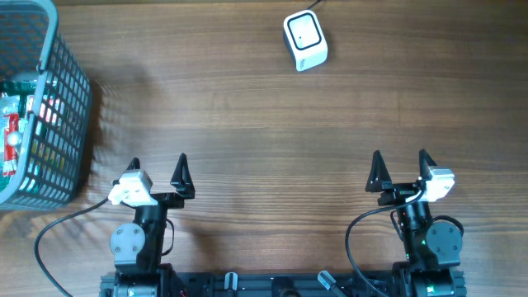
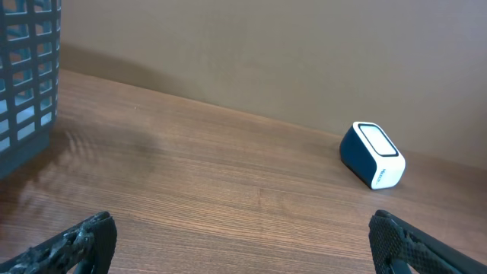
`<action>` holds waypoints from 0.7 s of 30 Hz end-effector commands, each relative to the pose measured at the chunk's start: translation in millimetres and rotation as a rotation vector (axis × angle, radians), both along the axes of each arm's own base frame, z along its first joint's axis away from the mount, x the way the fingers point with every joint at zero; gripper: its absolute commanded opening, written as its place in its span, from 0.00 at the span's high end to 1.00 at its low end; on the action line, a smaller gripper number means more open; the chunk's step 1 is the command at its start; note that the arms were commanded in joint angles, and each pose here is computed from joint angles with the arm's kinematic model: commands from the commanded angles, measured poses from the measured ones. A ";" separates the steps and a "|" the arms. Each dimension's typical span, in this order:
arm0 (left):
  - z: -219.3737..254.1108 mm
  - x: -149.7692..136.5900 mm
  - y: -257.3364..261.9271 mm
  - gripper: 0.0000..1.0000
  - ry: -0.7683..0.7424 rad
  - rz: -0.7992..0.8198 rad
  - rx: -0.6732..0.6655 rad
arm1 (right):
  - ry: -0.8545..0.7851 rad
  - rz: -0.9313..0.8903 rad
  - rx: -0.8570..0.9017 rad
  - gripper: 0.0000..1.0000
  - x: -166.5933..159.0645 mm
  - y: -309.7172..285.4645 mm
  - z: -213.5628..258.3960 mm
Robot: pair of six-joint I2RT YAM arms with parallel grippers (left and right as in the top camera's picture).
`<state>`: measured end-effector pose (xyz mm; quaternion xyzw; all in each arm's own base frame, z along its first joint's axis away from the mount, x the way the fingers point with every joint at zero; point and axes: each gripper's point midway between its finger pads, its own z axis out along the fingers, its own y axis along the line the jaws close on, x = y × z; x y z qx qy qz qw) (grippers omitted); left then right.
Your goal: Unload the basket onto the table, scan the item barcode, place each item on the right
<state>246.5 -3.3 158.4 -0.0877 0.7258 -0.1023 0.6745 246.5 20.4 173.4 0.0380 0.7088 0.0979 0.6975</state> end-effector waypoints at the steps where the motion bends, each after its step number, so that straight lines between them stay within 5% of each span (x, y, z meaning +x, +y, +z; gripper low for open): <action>1: -1.0 -0.5 -5.8 0.00 0.002 -0.033 0.010 | 0.000 0.010 -0.007 0.00 0.2 1.4 -0.3; 13: 2.4 -0.5 -7.9 0.00 -0.011 -0.045 0.006 | 0.000 0.010 -0.007 0.00 0.2 1.4 -0.3; 21: 97.9 -19.2 -23.2 0.00 -0.206 -0.134 -0.041 | 0.000 0.010 -0.007 0.00 0.2 1.4 -0.3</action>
